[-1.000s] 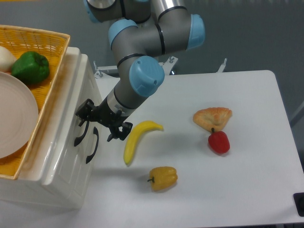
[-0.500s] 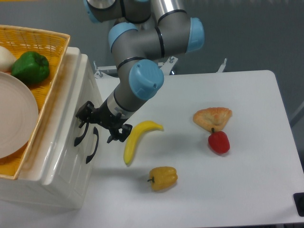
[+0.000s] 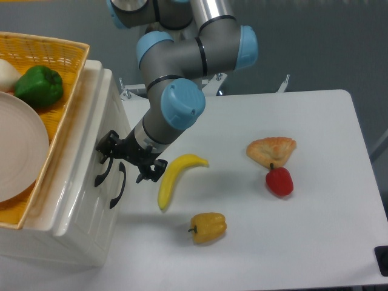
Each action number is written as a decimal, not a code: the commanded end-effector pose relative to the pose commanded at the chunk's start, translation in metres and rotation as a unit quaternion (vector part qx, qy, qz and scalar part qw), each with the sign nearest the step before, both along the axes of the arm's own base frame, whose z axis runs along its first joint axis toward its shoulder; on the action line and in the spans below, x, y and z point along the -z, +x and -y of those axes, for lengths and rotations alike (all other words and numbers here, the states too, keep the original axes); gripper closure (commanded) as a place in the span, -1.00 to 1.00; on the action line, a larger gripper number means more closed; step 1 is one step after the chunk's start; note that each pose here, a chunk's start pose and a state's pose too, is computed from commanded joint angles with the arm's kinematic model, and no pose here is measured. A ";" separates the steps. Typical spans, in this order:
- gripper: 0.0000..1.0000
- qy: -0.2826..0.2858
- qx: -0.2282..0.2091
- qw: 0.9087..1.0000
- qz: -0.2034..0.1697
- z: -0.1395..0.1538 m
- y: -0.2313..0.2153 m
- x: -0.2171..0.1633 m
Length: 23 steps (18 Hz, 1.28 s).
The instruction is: Slide open the top white drawer
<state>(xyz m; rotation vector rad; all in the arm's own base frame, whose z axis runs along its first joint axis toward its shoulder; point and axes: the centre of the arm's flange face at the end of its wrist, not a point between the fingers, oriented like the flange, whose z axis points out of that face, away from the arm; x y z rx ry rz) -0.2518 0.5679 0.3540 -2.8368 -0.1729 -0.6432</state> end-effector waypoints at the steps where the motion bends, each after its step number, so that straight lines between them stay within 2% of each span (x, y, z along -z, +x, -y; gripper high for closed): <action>1: -0.99 -0.001 0.001 1.000 -0.003 0.000 0.000 0.000; 9: -1.00 0.006 0.004 1.000 -0.021 0.001 -0.001 -0.008; 12: -1.00 -0.003 0.007 0.999 -0.039 0.002 -0.004 -0.010; 23: -1.00 -0.003 0.008 0.999 -0.040 0.001 -0.005 -0.009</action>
